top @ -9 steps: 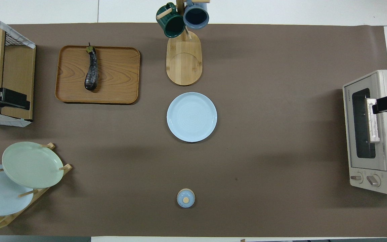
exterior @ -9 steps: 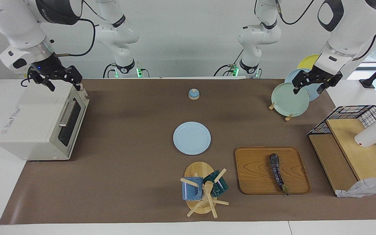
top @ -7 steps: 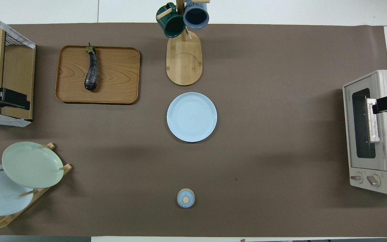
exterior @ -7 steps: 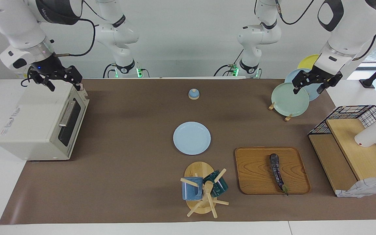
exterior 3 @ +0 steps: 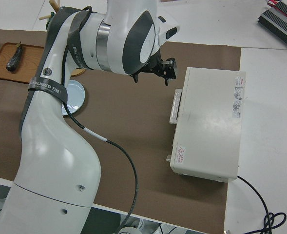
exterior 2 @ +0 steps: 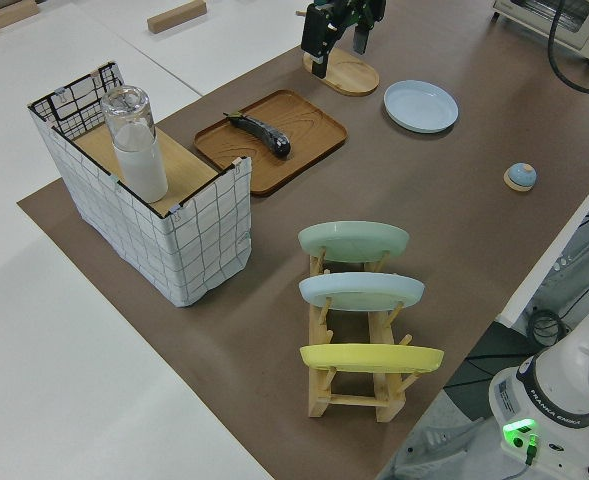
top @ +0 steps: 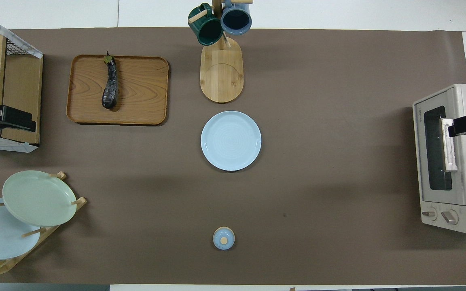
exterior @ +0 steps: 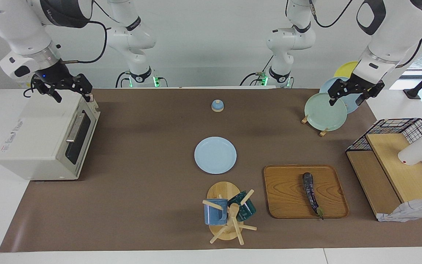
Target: Put eggplant into oven
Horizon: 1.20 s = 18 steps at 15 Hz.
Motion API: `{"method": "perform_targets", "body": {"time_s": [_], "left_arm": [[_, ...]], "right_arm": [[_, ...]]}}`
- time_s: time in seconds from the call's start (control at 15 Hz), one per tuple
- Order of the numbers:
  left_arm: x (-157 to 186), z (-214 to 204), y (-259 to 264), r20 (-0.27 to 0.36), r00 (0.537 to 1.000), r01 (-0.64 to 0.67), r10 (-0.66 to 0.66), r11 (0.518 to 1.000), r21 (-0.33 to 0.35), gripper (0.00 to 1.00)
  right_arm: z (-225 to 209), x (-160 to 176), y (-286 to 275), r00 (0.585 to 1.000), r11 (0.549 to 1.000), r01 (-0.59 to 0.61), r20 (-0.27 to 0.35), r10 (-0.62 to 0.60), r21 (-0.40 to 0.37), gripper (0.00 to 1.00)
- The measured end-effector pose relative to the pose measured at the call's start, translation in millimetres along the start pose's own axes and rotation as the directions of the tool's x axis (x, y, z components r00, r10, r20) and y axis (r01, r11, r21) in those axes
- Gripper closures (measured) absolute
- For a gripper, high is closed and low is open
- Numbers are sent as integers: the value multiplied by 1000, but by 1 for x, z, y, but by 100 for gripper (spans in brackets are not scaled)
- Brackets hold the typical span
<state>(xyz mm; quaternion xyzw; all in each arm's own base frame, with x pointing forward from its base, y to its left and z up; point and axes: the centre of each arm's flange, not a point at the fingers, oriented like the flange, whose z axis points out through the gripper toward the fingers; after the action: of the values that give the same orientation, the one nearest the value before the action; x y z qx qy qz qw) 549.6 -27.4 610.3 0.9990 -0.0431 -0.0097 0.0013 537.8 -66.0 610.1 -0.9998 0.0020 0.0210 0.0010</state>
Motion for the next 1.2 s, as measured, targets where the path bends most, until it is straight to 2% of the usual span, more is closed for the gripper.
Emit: {"method": "perform_targets", "body": {"time_s": [0.13, 0.2, 0.54, 0.67, 0.8, 1.0, 1.2], "left_arm": [[0, 0, 0, -1, 1000, 0, 0, 1000, 0, 0], [1, -1, 0, -6, 1000, -1, 1, 1000, 0, 0], [5, -1, 4, -30, 1000, -7, 7, 1000, 0, 0], [10, 6, 6, -27, 1000, -10, 9, 1000, -7, 0], [20, 20, 8, -15, 1000, -12, 12, 1000, -18, 0], [36, 50, 11, 25, 1000, -16, 17, 999, -29, 0], [61, 83, 21, 51, 998, -34, 36, 999, -40, 0]], "right_arm": [[0, 0, 0, 1000, 1000, 1, 0, -1, 0, 0], [0, 0, 0, 1000, 1000, 2, 0, -2, 0, 7], [12, 3, -8, 1000, 1000, 18, -25, -18, -2, 63], [32, 2, -11, 998, 1000, 25, -65, -25, -5, 82], [53, -3, -13, 997, 1000, 30, -74, -30, -8, 99], [74, -9, -6, 999, 996, 21, -37, -24, -81, 99], [99, -12, -3, 998, 992, -60, -5, 59, -112, 99]]}}
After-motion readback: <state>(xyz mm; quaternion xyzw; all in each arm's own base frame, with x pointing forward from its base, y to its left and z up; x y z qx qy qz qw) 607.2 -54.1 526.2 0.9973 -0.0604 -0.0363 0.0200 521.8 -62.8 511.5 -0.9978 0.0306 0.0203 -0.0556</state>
